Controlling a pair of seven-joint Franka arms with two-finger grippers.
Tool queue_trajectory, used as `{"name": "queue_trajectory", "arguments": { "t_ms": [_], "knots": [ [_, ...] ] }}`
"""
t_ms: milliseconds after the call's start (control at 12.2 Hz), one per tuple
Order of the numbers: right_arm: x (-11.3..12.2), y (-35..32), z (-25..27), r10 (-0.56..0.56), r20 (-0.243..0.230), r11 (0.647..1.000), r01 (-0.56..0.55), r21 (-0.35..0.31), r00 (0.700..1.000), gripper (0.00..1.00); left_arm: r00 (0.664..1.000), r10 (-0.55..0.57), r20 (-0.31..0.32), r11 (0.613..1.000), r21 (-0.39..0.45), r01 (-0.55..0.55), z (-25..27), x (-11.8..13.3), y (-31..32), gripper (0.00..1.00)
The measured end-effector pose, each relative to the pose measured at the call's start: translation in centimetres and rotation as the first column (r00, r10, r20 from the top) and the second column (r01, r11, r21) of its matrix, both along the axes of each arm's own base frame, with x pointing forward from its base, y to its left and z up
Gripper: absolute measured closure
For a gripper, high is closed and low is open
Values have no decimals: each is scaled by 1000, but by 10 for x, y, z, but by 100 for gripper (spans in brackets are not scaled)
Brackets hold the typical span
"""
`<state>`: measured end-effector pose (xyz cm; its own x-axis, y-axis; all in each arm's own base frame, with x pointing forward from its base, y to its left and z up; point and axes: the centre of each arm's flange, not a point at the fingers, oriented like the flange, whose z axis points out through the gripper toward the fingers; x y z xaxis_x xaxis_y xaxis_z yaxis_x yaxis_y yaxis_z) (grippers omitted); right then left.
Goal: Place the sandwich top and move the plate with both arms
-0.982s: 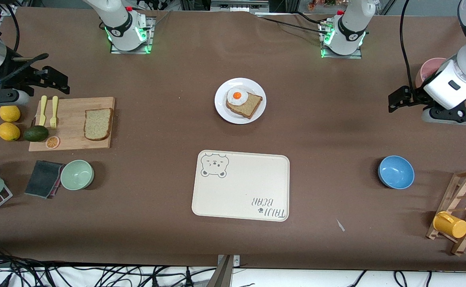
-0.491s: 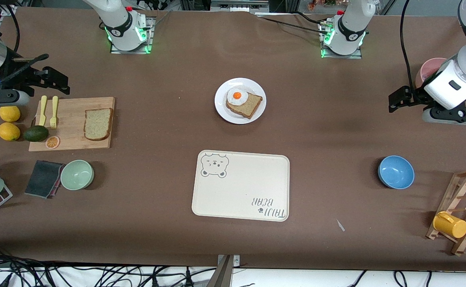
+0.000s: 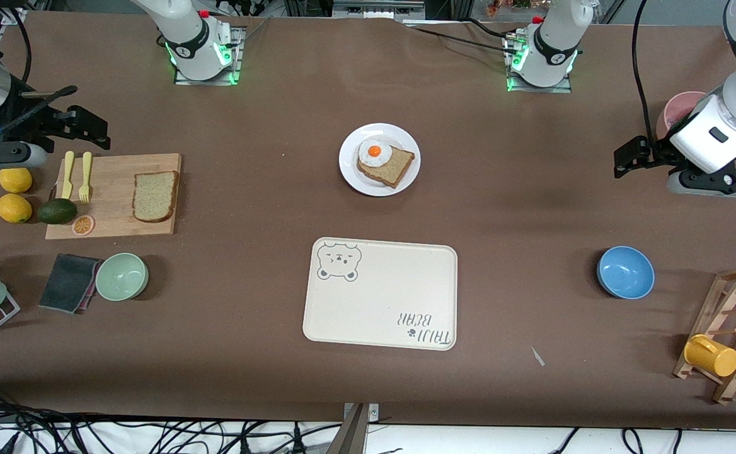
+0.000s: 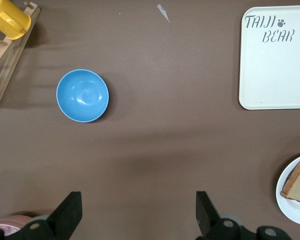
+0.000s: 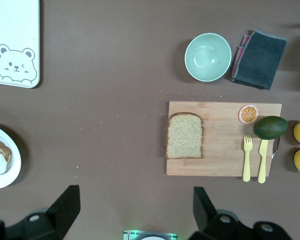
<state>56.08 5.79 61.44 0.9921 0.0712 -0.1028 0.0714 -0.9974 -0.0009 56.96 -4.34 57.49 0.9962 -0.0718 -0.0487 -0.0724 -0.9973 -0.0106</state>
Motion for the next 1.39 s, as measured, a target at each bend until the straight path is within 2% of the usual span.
{"name": "queue_trajectory", "arguments": {
  "t_ms": [1391],
  "knots": [
    [1, 0, -5, 0, -9, 1000, 0, -1, 1000, 0, 1000, -13, 0, 1000, 0, 13, 0, -1, -7, 0]
  ]
}}
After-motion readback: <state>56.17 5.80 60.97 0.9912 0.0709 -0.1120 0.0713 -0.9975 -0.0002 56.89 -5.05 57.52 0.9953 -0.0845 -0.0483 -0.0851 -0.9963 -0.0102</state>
